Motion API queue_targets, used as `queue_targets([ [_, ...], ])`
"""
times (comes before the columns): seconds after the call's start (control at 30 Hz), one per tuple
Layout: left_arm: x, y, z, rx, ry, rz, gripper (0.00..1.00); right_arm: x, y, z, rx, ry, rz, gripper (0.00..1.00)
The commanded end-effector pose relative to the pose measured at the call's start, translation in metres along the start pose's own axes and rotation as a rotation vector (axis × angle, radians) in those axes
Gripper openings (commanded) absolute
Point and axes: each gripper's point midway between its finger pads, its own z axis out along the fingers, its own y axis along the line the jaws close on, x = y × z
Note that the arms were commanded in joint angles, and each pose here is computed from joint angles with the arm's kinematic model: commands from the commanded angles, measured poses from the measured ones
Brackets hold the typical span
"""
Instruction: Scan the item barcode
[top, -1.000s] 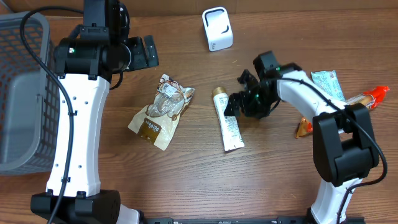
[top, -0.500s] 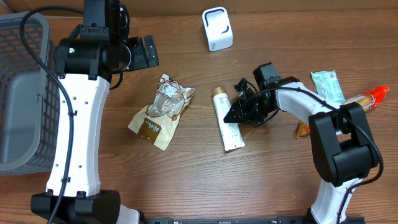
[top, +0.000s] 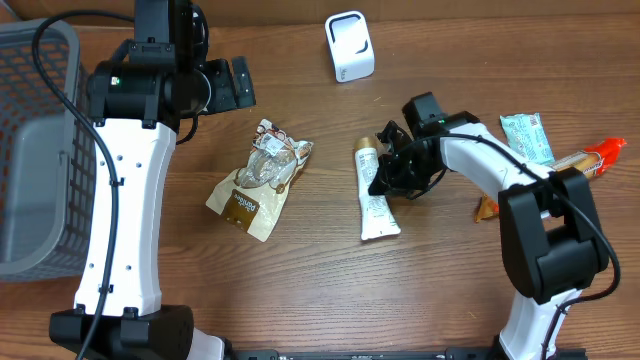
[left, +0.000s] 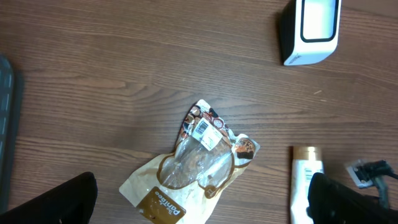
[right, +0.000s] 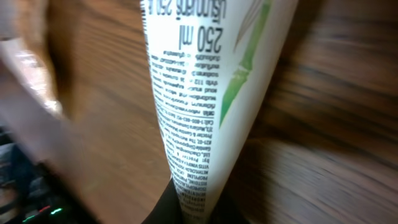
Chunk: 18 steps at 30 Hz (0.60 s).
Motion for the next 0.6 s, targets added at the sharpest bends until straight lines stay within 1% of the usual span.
queue_targets([
  [0.0,0.0,0.003,0.0,-0.013,-0.004,0.018,1.0,-0.017,0.008,-0.02,0.224,-0.107,-0.07,0.04],
  [0.13,0.0,0.003,0.0,-0.013,-0.004,0.018,1.0,-0.007,0.009,-0.007,0.445,-0.121,-0.115,0.04],
  [0.2,0.0,0.003,0.0,-0.013,-0.004,0.018,1.0,-0.003,0.015,-0.003,0.519,-0.137,-0.152,0.04],
  [0.23,0.0,0.003,0.0,-0.013,-0.004,0.018,1.0,-0.002,0.02,0.0,0.532,-0.14,-0.175,0.1],
  [0.27,0.0,0.003,0.0,-0.013,-0.004,0.018,1.0,0.0,0.026,0.004,0.534,-0.141,-0.196,0.21],
  [0.3,0.0,0.003,0.0,-0.013,-0.004,0.018,1.0,0.002,0.03,0.006,0.531,-0.141,-0.208,0.42],
  [0.33,0.0,0.003,0.0,-0.013,-0.004,0.018,1.0,0.002,0.033,0.008,0.528,-0.146,-0.201,0.57],
  [0.37,0.0,0.003,0.0,-0.013,-0.004,0.018,1.0,0.002,0.034,0.008,0.523,-0.15,-0.19,0.64],
  [0.4,0.0,0.003,0.0,-0.013,-0.004,0.018,1.0,0.002,0.035,0.009,0.515,-0.153,-0.174,0.7],
  [0.47,0.0,0.003,0.0,-0.013,-0.004,0.018,1.0,0.002,0.036,0.009,0.484,-0.148,-0.156,0.75],
  [0.57,0.0,0.003,0.0,-0.013,-0.004,0.018,1.0,-0.002,0.035,0.008,0.423,-0.139,-0.132,0.77],
])
